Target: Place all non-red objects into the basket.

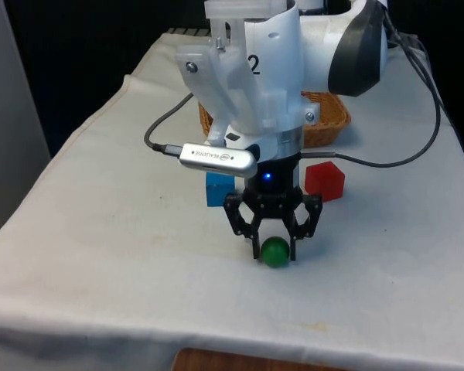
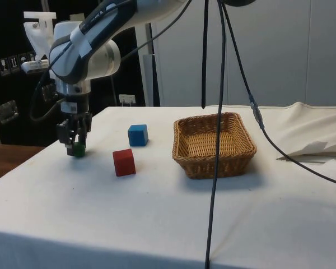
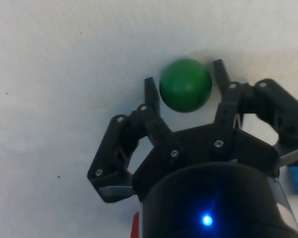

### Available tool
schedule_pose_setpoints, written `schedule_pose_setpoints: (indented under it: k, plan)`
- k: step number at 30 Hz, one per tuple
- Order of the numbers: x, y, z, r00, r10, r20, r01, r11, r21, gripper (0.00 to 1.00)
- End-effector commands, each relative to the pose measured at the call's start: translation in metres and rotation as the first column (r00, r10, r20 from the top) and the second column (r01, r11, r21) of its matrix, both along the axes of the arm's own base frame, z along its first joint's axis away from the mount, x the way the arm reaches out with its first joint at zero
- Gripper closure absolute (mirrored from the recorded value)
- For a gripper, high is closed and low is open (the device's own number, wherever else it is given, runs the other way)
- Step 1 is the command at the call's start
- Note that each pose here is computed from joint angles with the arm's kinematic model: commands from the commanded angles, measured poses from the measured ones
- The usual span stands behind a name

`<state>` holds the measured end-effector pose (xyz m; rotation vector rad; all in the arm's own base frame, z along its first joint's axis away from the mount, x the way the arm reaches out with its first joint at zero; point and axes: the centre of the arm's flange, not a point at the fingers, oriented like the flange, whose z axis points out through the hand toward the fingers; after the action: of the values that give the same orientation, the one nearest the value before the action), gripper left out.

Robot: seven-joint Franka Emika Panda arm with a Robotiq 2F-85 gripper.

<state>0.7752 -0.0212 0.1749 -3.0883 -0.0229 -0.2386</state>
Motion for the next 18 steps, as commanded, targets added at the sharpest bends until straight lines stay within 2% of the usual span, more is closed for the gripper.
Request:
schedule_pose_setpoints:
  k: [1,3,10,18]
  plan:
    - [0.0,0.0,0.0,1.0,0.0,-0.001,0.0,1.0,0.0,0.97]
    - [-0.001,0.0,0.001,1.0,0.0,-0.001,0.0,1.0,0.001,1.0]
    - [0.0,0.0,0.0,1.0,0.001,-0.001,-0.001,1.0,-0.001,1.0]
    - [0.0,-0.006,0.035,1.0,0.0,-0.007,0.0,1.0,0.001,1.0]
